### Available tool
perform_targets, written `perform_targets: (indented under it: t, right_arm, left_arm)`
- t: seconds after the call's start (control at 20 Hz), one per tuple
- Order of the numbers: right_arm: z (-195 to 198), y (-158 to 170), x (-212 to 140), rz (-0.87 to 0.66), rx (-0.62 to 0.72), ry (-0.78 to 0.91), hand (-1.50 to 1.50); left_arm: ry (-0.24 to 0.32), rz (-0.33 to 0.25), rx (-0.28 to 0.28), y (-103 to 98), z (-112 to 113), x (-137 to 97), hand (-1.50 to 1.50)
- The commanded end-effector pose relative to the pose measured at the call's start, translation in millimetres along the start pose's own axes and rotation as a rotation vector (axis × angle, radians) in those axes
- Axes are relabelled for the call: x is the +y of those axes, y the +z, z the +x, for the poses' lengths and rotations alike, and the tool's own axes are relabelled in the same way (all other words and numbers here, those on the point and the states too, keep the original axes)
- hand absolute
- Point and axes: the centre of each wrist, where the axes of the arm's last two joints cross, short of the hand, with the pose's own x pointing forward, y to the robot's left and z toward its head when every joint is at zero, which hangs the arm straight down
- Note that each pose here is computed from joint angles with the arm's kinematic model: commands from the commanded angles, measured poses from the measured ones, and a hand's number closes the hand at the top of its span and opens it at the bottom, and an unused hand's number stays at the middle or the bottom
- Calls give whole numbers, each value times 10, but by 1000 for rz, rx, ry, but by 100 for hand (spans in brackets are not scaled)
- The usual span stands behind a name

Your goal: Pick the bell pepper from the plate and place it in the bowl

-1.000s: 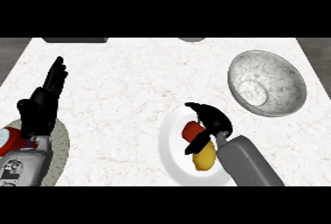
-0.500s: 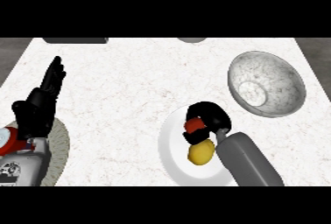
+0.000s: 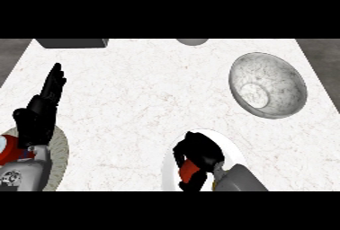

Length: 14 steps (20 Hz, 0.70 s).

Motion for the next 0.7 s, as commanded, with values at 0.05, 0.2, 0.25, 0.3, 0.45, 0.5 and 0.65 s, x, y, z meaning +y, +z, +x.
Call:
perform_targets:
  t: [0.05,0.2,0.25,0.3,0.45,0.5,0.65]
  right_arm:
    - [458,437,569,209,-383,134,150]
    - [505,966,625,170,-458,90,150]
    - [442,1154,609,115,-458,19,150]
    - [589,1254,620,73,-501,-26,150]
    - [566,1668,373,-67,-533,-115,150]
    - [532,1795,227,-113,-521,-114,150]
    - [556,2160,-21,-246,-488,-163,150]
  left_arm:
    - [-12,17,36,28,-100,39,0]
    - [-20,45,27,37,-112,98,0]
    - [3,52,41,81,-160,173,0]
    - [5,57,25,-16,12,103,0]
    - [-17,61,31,56,-78,138,0]
    - [0,57,21,49,3,122,0]
    - [-21,51,14,116,-93,100,0]
